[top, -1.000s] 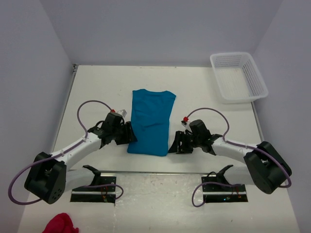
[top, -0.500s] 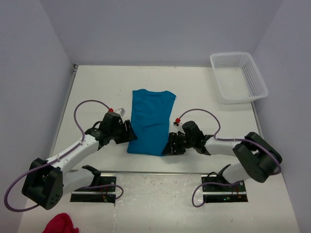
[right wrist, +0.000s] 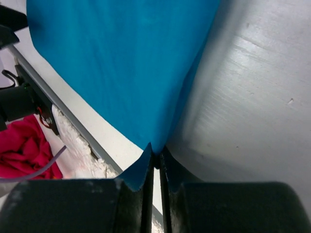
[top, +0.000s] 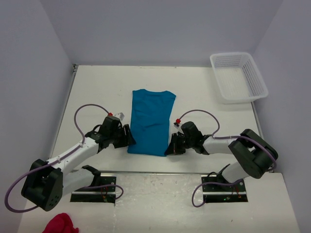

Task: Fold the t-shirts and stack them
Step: Grab one side of the 2/3 rectangular tshirt with both arms

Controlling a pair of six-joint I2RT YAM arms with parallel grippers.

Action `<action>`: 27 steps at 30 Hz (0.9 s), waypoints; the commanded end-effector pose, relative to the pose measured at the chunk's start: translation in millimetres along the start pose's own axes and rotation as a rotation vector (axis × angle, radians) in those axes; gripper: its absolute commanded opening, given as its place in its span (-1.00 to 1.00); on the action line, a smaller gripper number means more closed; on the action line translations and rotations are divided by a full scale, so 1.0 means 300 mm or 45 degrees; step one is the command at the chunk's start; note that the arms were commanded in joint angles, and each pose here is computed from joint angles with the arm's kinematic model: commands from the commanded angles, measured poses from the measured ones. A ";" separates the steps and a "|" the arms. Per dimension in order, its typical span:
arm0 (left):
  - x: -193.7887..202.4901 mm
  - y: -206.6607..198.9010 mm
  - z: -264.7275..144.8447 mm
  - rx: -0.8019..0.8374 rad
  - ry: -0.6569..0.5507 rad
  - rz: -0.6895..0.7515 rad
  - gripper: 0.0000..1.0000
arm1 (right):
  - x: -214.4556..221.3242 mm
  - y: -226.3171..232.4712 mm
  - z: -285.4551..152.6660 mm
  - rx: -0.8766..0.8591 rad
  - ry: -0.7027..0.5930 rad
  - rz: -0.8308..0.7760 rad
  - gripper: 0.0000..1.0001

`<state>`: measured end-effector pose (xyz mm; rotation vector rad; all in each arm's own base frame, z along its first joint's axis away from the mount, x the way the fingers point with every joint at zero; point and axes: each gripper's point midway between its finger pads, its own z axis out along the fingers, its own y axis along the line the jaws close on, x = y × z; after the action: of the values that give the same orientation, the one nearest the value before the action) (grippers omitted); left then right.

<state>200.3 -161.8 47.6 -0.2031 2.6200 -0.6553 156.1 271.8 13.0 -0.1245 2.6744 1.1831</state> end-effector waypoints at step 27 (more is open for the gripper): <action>0.128 0.065 0.025 0.012 0.091 -0.058 -0.16 | 0.013 -0.045 0.009 0.087 -0.014 -0.008 -1.00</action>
<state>166.6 -159.1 19.3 -0.2337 2.7000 -0.7161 156.8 275.3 10.6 -0.1240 2.6790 1.1717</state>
